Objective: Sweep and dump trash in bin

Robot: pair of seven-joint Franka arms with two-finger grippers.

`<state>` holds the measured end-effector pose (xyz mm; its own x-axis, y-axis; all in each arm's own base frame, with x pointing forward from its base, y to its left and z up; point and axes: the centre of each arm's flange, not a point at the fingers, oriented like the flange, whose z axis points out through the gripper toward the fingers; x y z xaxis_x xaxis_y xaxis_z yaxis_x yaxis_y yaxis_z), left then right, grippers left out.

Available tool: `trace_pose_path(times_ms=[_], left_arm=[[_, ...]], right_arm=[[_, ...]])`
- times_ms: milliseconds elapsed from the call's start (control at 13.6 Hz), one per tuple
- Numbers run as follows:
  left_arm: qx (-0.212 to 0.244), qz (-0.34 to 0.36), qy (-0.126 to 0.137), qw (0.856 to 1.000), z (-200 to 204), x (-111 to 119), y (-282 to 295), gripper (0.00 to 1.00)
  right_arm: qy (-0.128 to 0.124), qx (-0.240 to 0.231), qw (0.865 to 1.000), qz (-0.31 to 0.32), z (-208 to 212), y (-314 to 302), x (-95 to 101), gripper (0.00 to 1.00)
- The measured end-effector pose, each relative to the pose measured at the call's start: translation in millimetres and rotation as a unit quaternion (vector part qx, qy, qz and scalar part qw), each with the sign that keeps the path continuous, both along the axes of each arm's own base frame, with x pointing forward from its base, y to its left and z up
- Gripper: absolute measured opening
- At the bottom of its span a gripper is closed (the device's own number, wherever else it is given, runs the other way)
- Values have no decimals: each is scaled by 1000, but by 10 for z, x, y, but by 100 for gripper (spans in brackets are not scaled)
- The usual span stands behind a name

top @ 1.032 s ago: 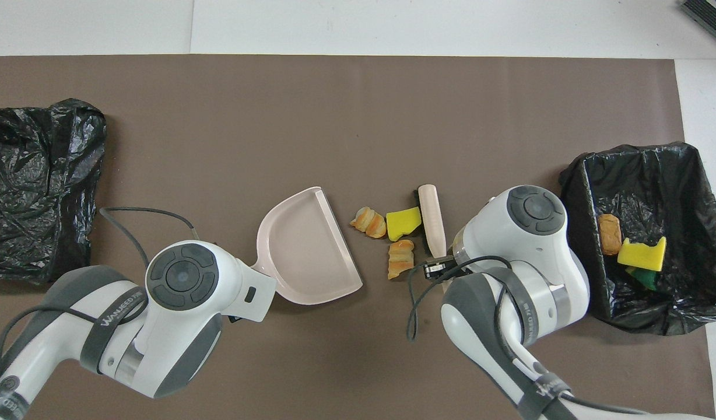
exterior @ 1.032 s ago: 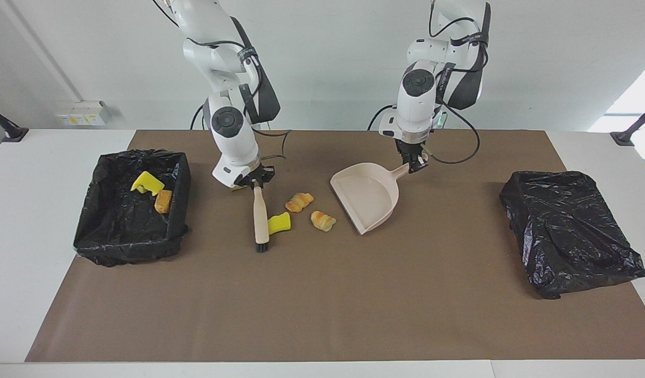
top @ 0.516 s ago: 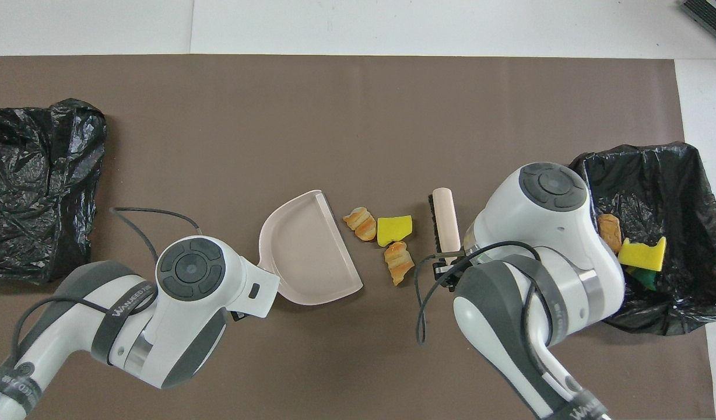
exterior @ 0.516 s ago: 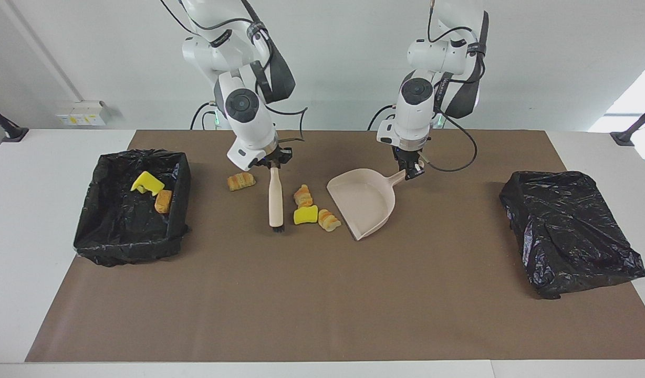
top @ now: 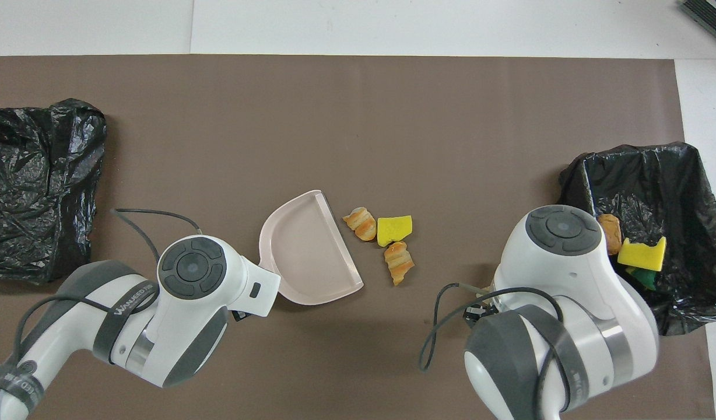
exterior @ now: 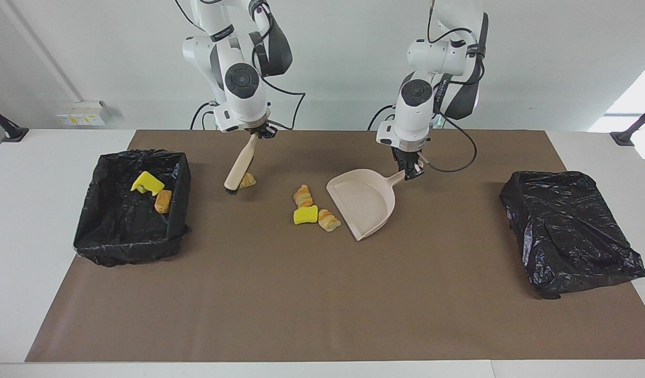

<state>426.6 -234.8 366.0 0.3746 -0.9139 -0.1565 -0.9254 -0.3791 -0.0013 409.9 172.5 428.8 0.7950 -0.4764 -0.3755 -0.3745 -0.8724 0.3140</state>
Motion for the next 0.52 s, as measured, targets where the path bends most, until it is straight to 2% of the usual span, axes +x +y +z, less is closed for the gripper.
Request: trace_pose_path(times_ms=[221,369,516], left_arm=[[0,3,0,1000,0,-1,-2,31],[0,4,0,1000,0,-1,-3,31],[0,4,0,1000,0,-2,-3,31]], right_arm=[[18,-22,998,-49,-199,-149,-329,26],[6,-9,998,-63,-422,-295,-585,26],[-13,11,999,-37,-573,-385,-664,26]])
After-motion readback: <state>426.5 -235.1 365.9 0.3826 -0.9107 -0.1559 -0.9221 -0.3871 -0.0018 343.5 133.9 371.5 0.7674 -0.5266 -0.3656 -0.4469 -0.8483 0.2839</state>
